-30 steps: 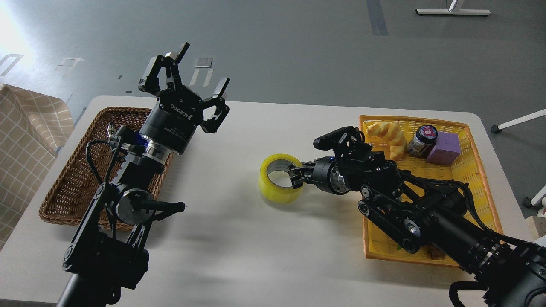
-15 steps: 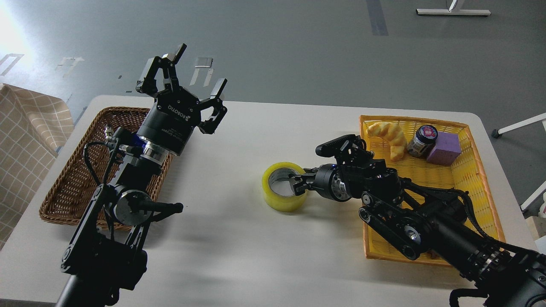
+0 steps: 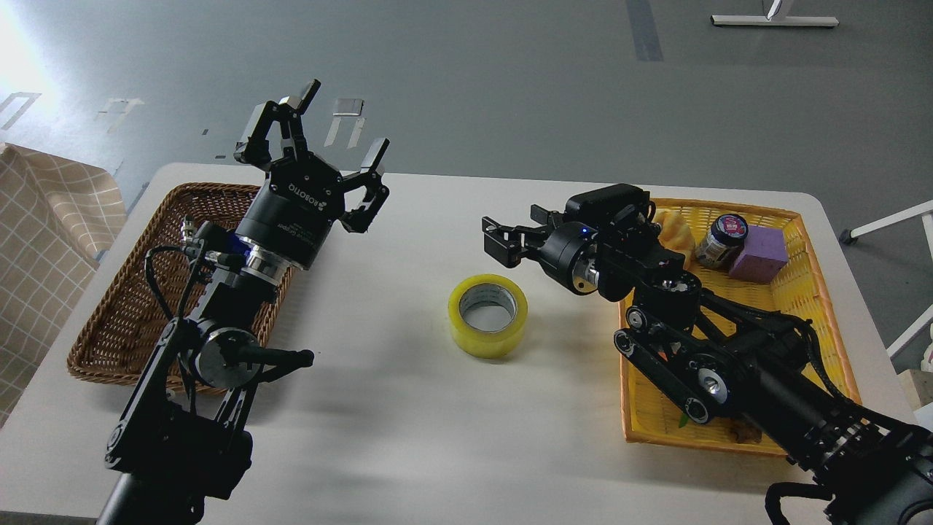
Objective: Place and transfer tape with both arms
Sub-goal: 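Open the right gripper and raise the right arm away from the tape, then move the left gripper toward the tape roll on the table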
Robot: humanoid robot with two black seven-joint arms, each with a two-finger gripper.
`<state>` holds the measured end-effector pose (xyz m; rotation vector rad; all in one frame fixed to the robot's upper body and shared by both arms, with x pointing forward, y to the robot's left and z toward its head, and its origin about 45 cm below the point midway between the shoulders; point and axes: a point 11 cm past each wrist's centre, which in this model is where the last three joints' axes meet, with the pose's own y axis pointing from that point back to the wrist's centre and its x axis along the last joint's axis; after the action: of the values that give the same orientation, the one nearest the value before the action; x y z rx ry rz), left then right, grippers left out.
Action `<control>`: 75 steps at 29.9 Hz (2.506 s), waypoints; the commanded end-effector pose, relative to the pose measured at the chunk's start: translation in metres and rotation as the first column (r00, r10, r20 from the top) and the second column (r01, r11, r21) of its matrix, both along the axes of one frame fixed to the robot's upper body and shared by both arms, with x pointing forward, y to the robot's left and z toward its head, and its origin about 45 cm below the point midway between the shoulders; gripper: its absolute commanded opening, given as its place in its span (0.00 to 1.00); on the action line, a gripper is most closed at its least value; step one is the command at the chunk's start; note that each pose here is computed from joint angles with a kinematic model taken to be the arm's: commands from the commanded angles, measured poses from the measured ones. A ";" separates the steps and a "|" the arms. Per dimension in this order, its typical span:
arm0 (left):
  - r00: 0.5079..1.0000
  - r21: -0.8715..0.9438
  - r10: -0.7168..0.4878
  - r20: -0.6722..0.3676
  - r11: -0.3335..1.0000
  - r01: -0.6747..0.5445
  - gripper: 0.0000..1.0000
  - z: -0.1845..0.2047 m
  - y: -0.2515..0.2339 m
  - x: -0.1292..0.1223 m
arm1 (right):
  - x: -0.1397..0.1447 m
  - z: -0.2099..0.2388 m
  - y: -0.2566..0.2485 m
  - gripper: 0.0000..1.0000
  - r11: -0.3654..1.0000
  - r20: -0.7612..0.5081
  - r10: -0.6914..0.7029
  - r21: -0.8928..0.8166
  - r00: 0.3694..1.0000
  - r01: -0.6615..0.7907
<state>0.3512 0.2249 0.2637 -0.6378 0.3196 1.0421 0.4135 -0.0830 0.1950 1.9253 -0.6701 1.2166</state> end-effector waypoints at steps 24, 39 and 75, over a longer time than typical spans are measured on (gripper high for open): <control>0.999 0.060 -0.049 0.002 0.997 0.049 0.98 -0.002 0.000 0.003 | -0.053 0.152 -0.117 1.00 0.454 -0.073 -0.039 0.887 0.997 0.083; 0.995 0.052 -0.035 0.092 0.998 0.030 0.98 0.022 0.011 0.008 | -0.064 0.159 -0.094 1.00 0.123 -0.159 0.080 0.981 0.984 0.148; 0.985 0.692 0.010 0.174 0.710 -0.130 0.98 0.002 -0.006 0.018 | -0.061 0.161 -0.075 1.00 0.169 -0.217 0.122 0.966 0.968 0.196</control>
<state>0.3659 0.2279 0.2763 -0.1621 -0.1547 1.0386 0.3526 -0.1607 0.3522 3.0059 -1.6789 0.2932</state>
